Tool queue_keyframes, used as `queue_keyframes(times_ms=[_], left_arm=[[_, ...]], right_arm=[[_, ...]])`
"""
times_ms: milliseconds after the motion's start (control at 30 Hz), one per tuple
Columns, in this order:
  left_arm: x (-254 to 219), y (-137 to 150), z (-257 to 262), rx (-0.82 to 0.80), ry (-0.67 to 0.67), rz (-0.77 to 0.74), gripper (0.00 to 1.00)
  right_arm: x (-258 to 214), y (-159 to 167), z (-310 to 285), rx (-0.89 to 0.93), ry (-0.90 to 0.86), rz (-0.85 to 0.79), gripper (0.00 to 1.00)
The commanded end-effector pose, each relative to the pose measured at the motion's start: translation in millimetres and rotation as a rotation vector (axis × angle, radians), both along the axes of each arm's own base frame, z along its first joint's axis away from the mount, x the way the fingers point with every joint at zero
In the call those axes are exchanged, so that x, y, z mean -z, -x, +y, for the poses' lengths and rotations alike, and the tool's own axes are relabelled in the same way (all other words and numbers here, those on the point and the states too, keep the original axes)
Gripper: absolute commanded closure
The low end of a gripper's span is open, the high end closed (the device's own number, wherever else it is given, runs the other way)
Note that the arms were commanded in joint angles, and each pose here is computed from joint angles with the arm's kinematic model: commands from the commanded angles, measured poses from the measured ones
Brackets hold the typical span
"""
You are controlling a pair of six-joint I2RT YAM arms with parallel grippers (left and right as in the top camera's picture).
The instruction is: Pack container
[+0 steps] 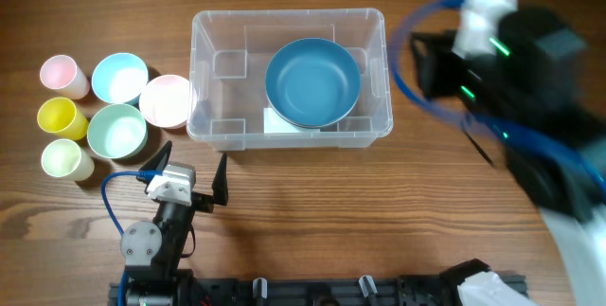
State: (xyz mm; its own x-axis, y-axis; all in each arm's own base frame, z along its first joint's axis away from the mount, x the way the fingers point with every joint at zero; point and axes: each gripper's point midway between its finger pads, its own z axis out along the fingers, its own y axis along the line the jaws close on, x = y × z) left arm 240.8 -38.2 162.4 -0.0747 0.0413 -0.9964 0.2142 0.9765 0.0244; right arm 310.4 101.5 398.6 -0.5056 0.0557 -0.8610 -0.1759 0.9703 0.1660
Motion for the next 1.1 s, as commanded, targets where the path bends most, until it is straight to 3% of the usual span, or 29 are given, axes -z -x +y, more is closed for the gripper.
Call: queue_keyframes(times_ms=[0,100,167,200,400,500,733,1067], left_arm=[[2.7,-0.5,1.3,-0.004,-0.011,-0.002,0.0],[2.7,-0.5,1.4,-0.004,-0.011,-0.002,0.0],[2.7,-0.5,1.3,-0.004,-0.011,-0.002,0.0],[2.7,-0.5,1.3,-0.004,-0.011,-0.002,0.0],[2.7,-0.5,1.3,-0.004,-0.011,-0.002,0.0],[2.7,-0.5,1.3,-0.004,-0.011,-0.002,0.0],[2.7,-0.5,1.3,-0.004,-0.011,-0.002,0.0],[2.7,-0.5,1.4,-0.004,-0.011,-0.002,0.0]], right_arm=[[-1.4,47.3,-25.3,0.045,-0.018,-0.071,0.52],[21.5,91.9,-51.1,0.103,-0.051,-0.143,0.46],[39.9,102.8,-59.7,0.125,-0.053,-0.181,0.37],[49.8,103.9,-63.3,0.138,-0.046,-0.205,0.32],[118.6,81.4,-87.3,0.365,-0.093,-0.18,0.24],[160.2,64.2,-103.6,0.492,-0.043,-0.203,0.0],[223.3,48.1,-91.6,0.422,0.015,-0.226,0.0],[246.7,41.2,-91.2,0.267,0.163,-0.161,0.0]])
